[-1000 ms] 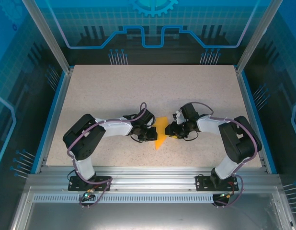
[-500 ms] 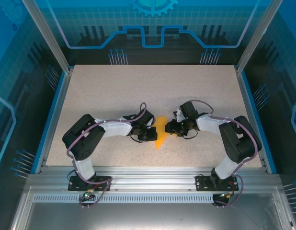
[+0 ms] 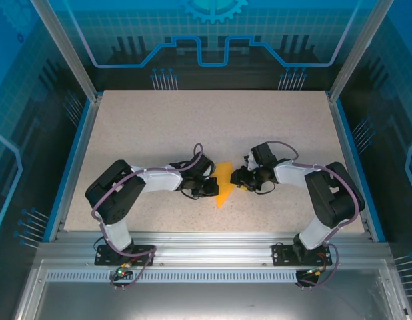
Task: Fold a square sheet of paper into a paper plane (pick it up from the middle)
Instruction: Fourth fold the wing at the center of the table.
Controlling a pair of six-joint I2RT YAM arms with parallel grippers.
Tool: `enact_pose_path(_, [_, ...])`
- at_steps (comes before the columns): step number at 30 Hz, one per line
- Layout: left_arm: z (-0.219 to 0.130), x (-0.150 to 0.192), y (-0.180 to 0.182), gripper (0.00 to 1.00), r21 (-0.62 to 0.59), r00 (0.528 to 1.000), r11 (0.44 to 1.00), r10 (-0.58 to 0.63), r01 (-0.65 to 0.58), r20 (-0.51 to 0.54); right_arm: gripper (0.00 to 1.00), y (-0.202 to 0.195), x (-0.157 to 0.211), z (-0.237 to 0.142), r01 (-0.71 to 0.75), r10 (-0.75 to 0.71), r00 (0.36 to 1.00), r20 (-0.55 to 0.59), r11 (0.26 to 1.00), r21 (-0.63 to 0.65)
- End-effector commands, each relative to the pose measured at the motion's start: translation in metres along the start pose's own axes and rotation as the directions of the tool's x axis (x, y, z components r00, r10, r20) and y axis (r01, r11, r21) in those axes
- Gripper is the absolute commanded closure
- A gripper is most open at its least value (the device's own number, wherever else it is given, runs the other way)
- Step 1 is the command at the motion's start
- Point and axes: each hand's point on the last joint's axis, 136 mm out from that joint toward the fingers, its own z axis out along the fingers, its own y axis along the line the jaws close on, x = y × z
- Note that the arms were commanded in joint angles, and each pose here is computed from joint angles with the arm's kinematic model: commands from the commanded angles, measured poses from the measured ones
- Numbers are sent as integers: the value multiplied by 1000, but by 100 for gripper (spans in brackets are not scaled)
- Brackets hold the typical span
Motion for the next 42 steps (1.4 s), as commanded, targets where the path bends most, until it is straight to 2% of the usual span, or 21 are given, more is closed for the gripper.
enact_pose_path(1, [4,16,29,89,-94,998,994,-53,50,-29,62,8,0,2,7,-7,1000,-3,998,-55])
enact_pose_path(11, [5,17,31,89,-98,998,994,-55,51,-36,66,11,0,-2,26,-25,1000,10,998,-53])
enact_pose_path(17, [2,16,28,89,-90,998,994,-59,56,-24,69,29,11,-3,138,-142,989,-29,982,-126])
enact_pose_path(26, [-5,10,19,87,-64,998,996,-55,55,-1,67,24,18,0,203,-211,974,-77,974,-104])
enact_pose_path(35, [-19,9,11,77,-26,998,998,-49,50,32,82,20,15,7,191,-199,976,-90,978,-90])
enact_pose_path(42, [-39,8,0,60,14,996,999,-36,35,85,91,12,18,5,141,-145,986,-79,989,-52])
